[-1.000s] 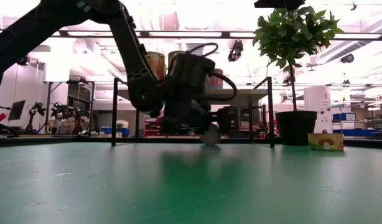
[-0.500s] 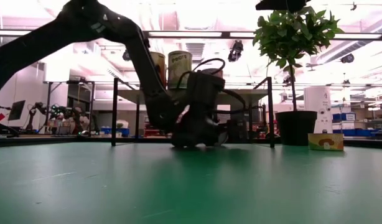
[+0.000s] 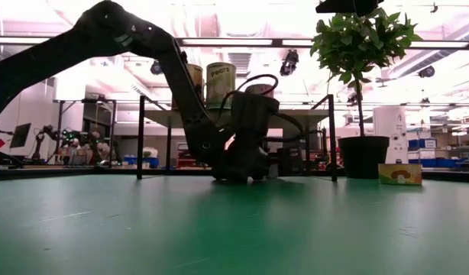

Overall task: Pick and place cans onto a shelf
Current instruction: Put the small canned beans on the shelf

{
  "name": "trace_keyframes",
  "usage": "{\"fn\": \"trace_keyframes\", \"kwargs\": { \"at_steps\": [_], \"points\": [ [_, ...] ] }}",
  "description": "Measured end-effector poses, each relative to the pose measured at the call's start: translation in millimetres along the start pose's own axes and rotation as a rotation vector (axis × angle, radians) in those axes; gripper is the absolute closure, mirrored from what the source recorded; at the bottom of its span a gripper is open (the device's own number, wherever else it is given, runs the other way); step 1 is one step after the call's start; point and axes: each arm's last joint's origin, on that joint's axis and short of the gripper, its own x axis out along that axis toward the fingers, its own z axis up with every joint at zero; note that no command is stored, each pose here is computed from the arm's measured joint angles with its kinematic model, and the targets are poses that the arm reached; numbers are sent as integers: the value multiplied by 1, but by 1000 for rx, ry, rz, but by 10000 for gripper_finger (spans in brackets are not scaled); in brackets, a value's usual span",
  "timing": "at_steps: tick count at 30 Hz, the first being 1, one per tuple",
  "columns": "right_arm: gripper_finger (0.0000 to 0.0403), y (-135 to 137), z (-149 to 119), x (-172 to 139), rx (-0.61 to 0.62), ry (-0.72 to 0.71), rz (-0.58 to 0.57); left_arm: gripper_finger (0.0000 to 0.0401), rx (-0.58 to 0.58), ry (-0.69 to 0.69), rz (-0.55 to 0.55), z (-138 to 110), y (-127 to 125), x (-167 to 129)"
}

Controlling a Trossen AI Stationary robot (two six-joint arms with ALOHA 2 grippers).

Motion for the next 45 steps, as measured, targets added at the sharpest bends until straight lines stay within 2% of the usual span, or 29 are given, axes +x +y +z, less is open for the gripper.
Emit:
{"fn": "trace_keyframes", "kwargs": {
  "at_steps": [8, 24, 31, 35, 40, 43, 45],
  "points": [
    [394, 0, 0, 0, -10, 0, 1, 149, -1, 3, -3, 1, 2, 7],
    [394, 1, -2, 0, -23, 9, 7, 316, -5, 5, -7, 1, 3, 9],
    [394, 1, -2, 0, -30, 15, 10, 375, -1, 6, -25, 0, -1, 1],
    [394, 1, -2, 0, -28, 15, 10, 395, 2, 7, -43, -1, -4, -7],
    [394, 2, -3, 0, -23, 16, 11, 397, 27, 10, -80, -3, -12, -29],
    [394, 2, -3, 0, -25, 18, 12, 397, 94, 7, -100, 0, -17, -51],
    [394, 2, -3, 0, -28, 22, 14, 397, 180, 2, -125, 4, -20, -71]
  ]
}}
